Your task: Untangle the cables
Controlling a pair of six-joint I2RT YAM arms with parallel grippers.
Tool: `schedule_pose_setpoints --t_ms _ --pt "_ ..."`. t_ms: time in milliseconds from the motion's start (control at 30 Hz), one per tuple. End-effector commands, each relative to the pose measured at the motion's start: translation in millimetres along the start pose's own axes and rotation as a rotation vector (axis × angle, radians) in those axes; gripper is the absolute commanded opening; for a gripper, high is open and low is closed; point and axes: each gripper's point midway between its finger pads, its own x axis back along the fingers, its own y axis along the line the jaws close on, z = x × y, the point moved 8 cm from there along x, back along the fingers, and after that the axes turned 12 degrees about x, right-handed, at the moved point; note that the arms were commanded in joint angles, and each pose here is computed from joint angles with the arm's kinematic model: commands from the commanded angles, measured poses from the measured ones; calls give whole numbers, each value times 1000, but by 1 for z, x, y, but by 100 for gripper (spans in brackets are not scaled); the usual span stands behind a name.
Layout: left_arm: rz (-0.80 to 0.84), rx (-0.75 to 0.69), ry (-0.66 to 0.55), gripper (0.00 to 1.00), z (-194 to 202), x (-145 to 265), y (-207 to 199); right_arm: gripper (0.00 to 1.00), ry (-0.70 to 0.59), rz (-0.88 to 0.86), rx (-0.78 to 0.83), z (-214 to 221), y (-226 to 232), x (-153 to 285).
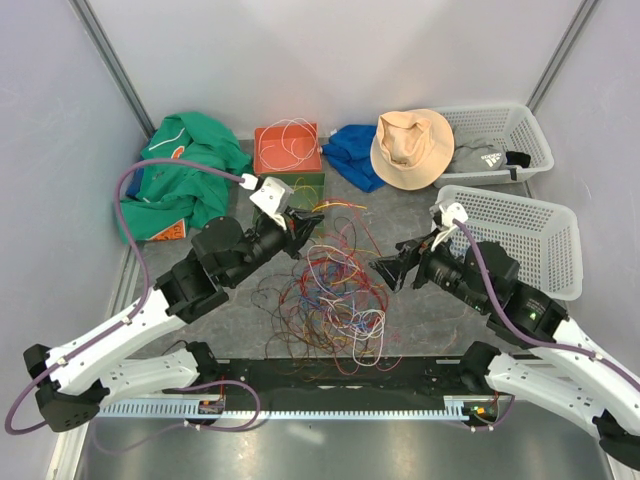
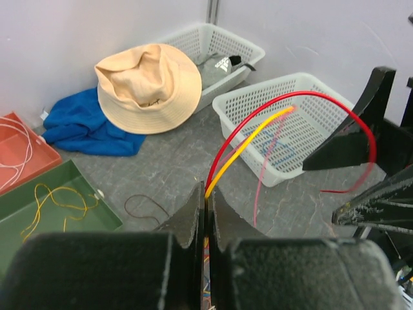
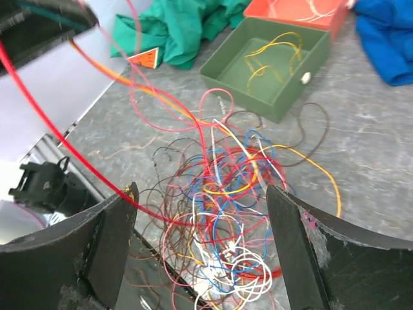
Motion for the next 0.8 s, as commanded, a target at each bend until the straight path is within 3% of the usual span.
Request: schedule_pose_setpoints --t_ms 0,100,367,433,600,767 --pt "-30 28 53 2 4 5 2 87 -122 52 12 -33 -3 16" --pt "-27 37 66 2 8 4 2 85 -206 30 9 -52 1 25" --pt "-25 40 114 2 20 0 3 61 -393 -33 -30 -80 9 36" --pt "-26 42 125 2 24 -1 4 53 -387 -22 -23 -83 9 31" --pt "0 55 139 2 28 0 1 45 -322 5 -10 -76 7 8" --pt "28 65 150 2 30 2 -1 43 -283 4 -16 -68 8 -8"
